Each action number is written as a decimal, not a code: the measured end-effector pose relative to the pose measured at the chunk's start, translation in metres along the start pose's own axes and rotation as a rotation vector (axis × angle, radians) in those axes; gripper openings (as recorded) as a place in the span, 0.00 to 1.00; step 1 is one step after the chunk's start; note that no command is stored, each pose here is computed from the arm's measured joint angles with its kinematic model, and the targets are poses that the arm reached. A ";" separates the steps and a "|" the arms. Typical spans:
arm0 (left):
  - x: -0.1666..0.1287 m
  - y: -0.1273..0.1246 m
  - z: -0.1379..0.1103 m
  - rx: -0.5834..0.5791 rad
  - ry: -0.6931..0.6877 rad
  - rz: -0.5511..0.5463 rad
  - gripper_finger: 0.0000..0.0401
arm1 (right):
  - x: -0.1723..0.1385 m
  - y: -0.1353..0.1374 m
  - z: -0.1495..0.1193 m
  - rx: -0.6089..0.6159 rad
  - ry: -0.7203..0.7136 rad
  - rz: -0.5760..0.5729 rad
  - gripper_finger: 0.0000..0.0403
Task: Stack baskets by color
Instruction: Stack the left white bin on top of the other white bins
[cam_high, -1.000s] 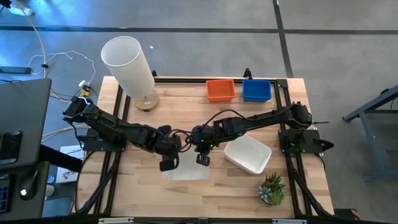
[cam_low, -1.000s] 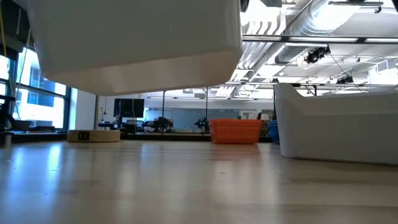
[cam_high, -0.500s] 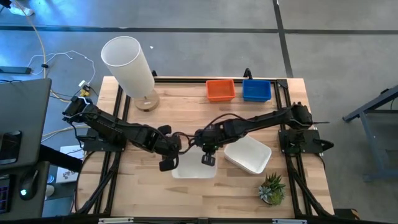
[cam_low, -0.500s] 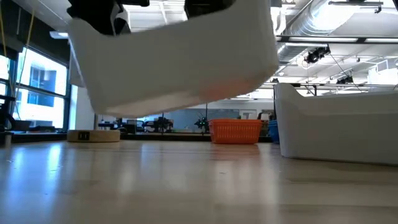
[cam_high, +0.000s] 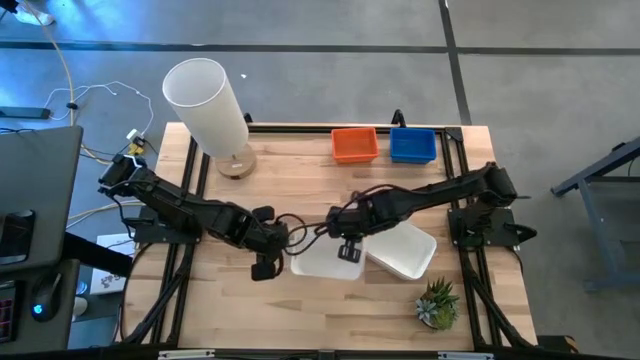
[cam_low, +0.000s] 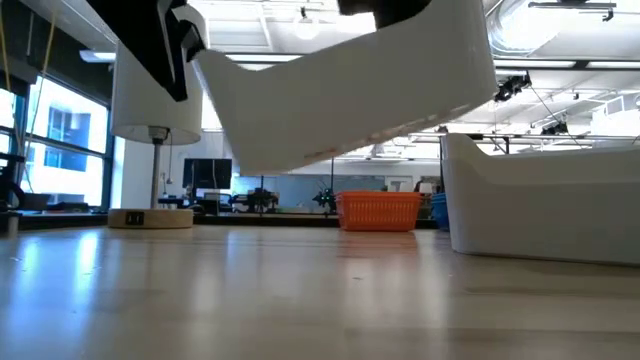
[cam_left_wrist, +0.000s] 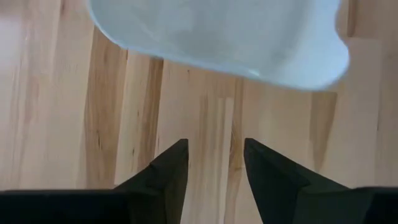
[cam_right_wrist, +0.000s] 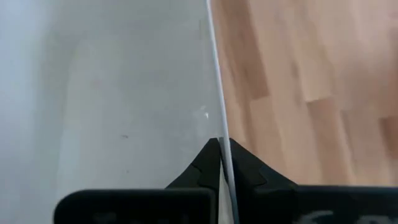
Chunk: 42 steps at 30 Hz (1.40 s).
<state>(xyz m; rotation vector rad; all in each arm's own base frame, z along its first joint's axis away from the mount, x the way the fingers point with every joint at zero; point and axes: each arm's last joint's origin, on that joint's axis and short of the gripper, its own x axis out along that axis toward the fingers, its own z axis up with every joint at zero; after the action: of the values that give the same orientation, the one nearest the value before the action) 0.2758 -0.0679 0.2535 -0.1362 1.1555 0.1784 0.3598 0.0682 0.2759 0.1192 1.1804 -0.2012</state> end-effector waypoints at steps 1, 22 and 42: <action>0.000 0.000 0.000 -0.001 -0.004 -0.001 0.35 | -0.005 -0.001 -0.001 0.005 -0.006 -0.012 0.00; -0.041 -0.002 -0.004 -0.028 -0.208 -0.007 0.34 | -0.112 -0.029 -0.057 0.042 -0.141 -0.354 0.00; -0.047 -0.004 -0.005 -0.033 -0.248 -0.011 0.34 | -0.126 -0.056 -0.175 0.461 -0.401 -0.193 0.00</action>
<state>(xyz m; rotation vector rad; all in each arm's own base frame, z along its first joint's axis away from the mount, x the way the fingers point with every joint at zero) 0.2541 -0.0762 0.2943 -0.1448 0.9054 0.1989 0.1427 0.0600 0.3275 0.3531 0.7281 -0.6377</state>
